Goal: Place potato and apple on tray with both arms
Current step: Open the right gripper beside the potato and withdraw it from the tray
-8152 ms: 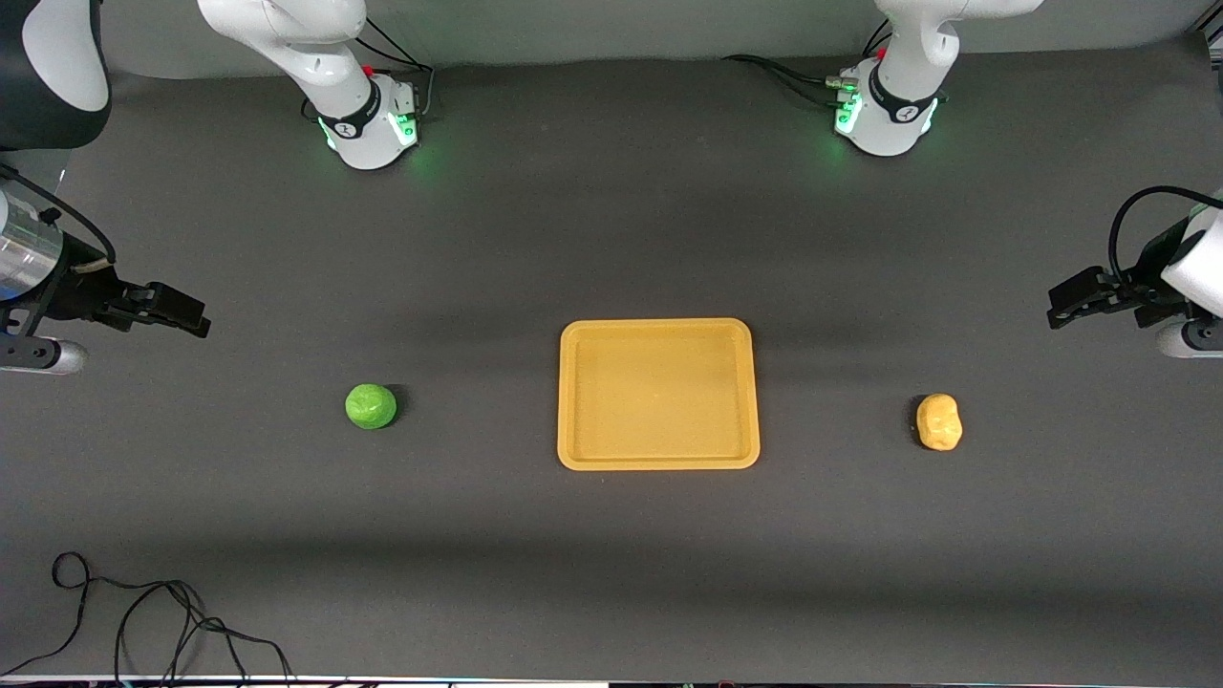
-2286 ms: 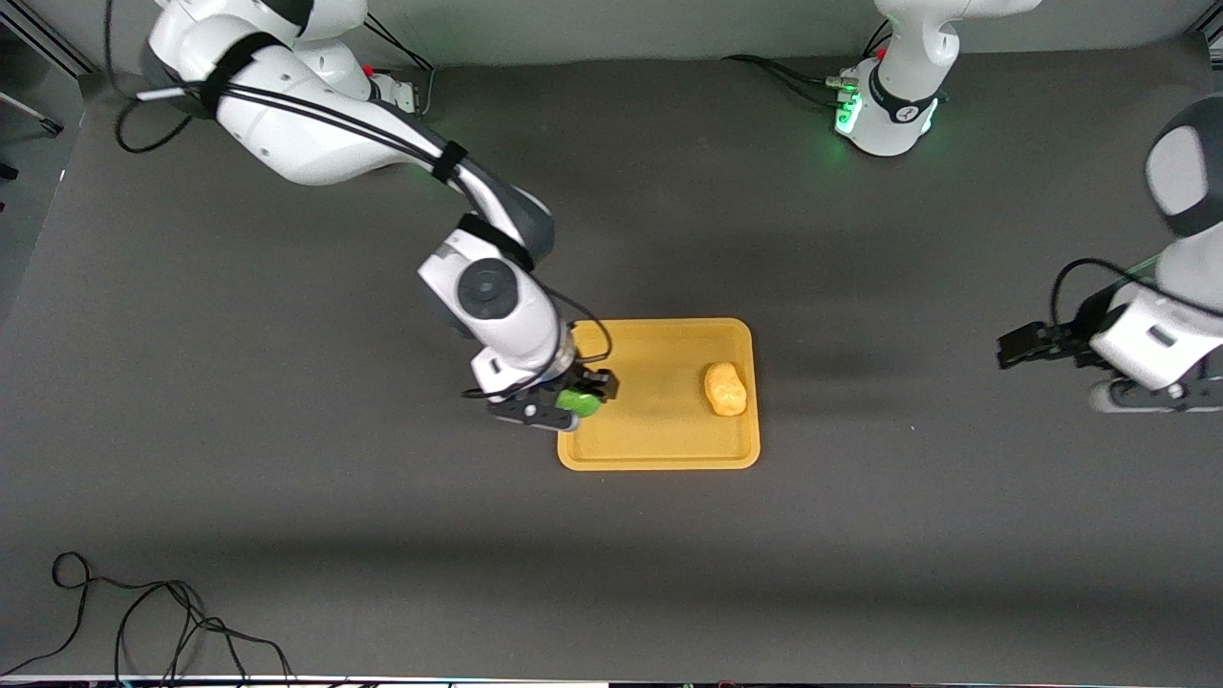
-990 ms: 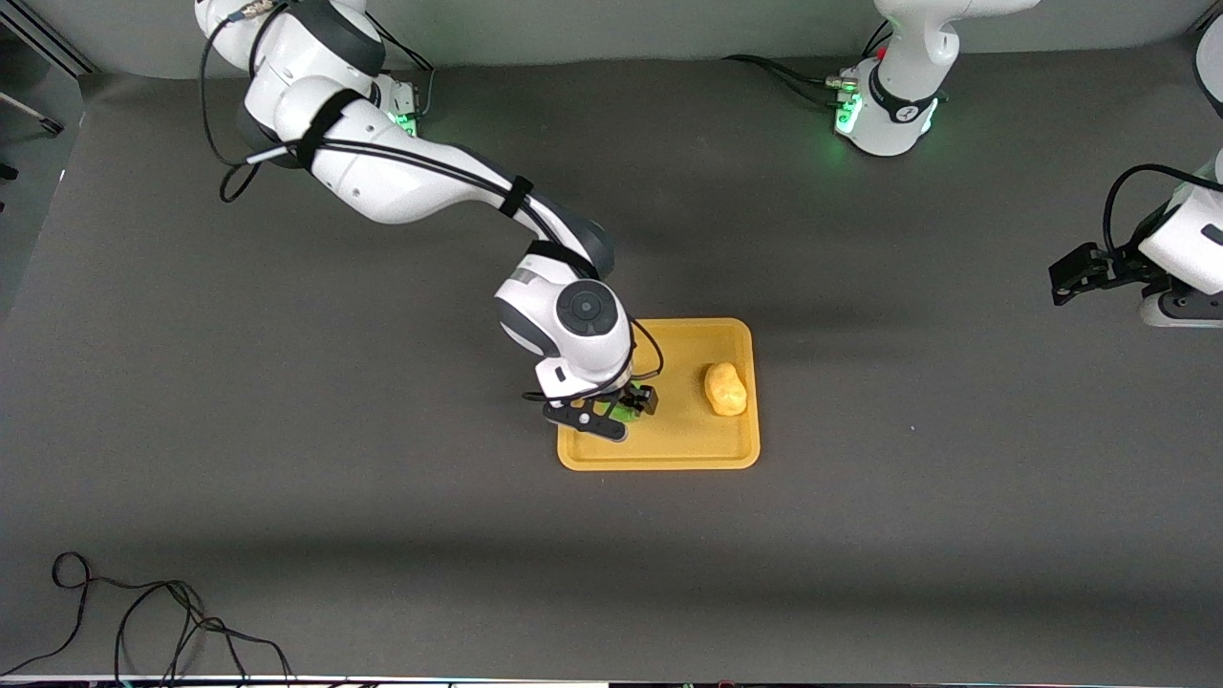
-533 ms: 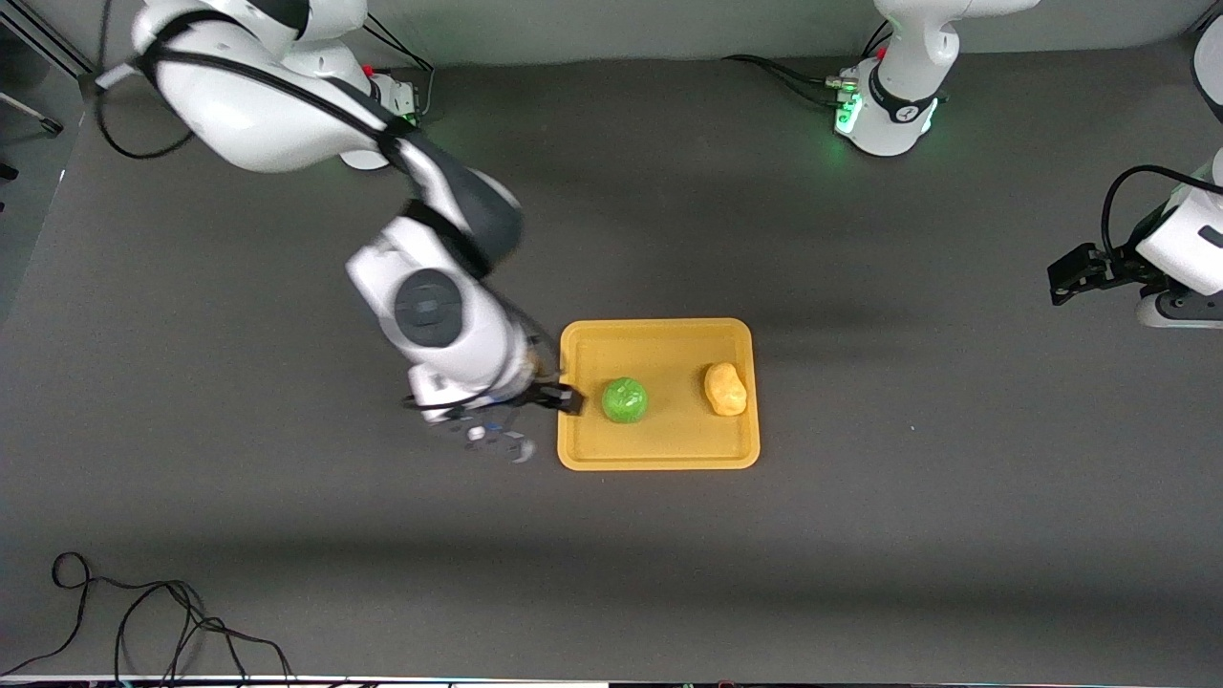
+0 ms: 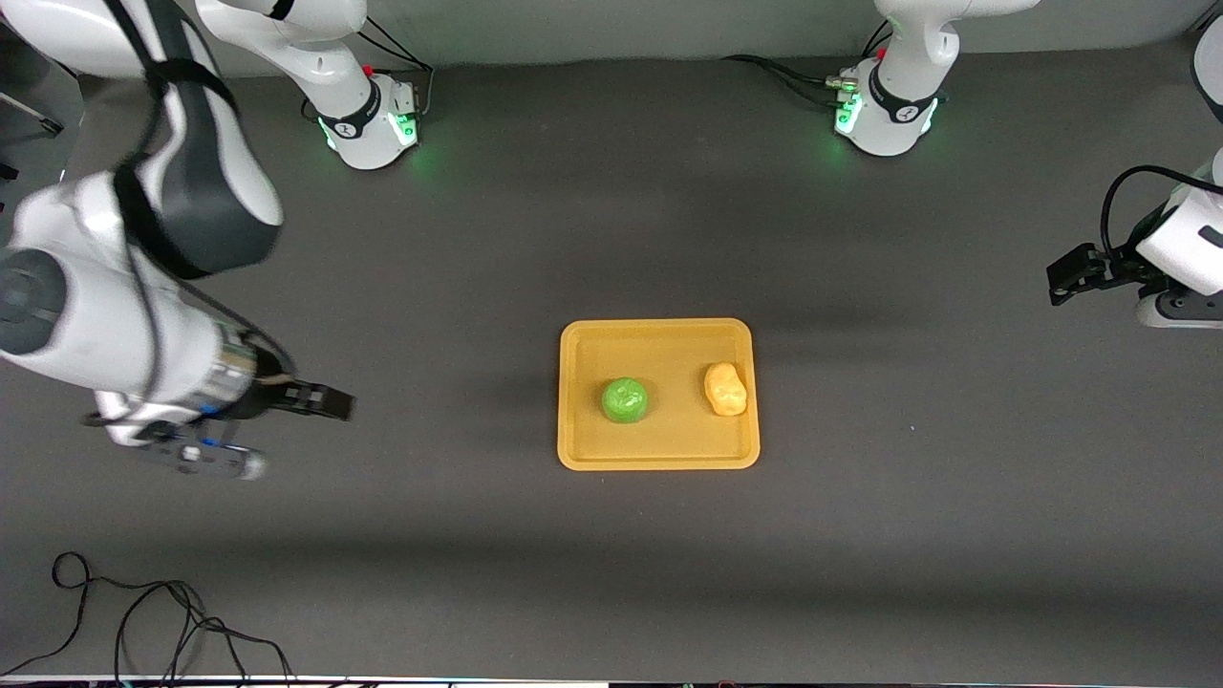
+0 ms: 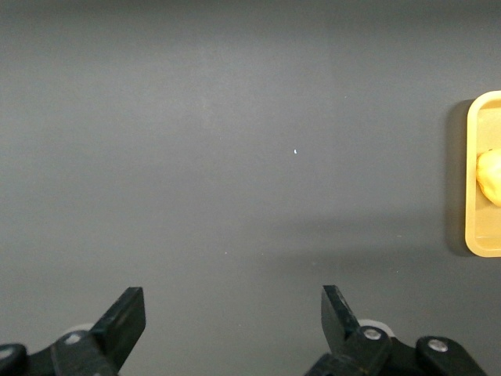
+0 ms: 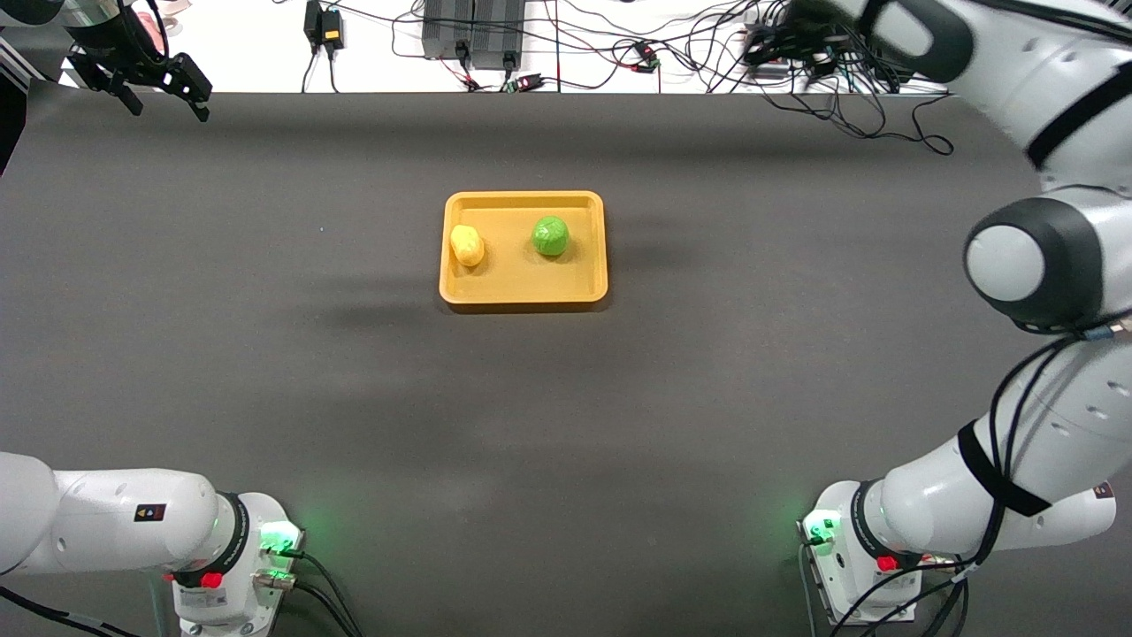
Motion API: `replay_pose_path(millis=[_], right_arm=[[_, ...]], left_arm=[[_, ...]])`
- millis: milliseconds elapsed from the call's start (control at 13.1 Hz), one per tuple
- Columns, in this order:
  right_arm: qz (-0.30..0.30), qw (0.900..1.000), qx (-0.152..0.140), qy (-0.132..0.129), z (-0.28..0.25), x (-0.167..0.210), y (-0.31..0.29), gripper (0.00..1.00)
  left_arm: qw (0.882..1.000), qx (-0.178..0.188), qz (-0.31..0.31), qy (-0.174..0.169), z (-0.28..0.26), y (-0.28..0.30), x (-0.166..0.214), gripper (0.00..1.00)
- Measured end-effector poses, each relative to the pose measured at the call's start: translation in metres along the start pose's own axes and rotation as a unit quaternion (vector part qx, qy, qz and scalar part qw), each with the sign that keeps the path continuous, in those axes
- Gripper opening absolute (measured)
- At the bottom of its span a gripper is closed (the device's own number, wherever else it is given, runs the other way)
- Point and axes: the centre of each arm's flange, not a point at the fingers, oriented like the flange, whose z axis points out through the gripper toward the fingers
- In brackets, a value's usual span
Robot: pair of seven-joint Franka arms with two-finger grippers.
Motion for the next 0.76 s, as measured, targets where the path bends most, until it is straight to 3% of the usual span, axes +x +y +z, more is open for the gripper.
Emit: replay_pose_path(millis=[381,762], right_arm=[[-0.007,1.000,-0.022,0.010,-0.047,-0.026,0.090,1.00],[-0.014,1.000,-0.026,-0.001,-0.049,-0.037,0.109,1.00]], left_arm=[[1.000,-0.001,0.000,0.000,0.000,0.000,0.000,1.00],[1.000,-0.002,-0.001,0.000,0.001,0.000,0.000,1.00]])
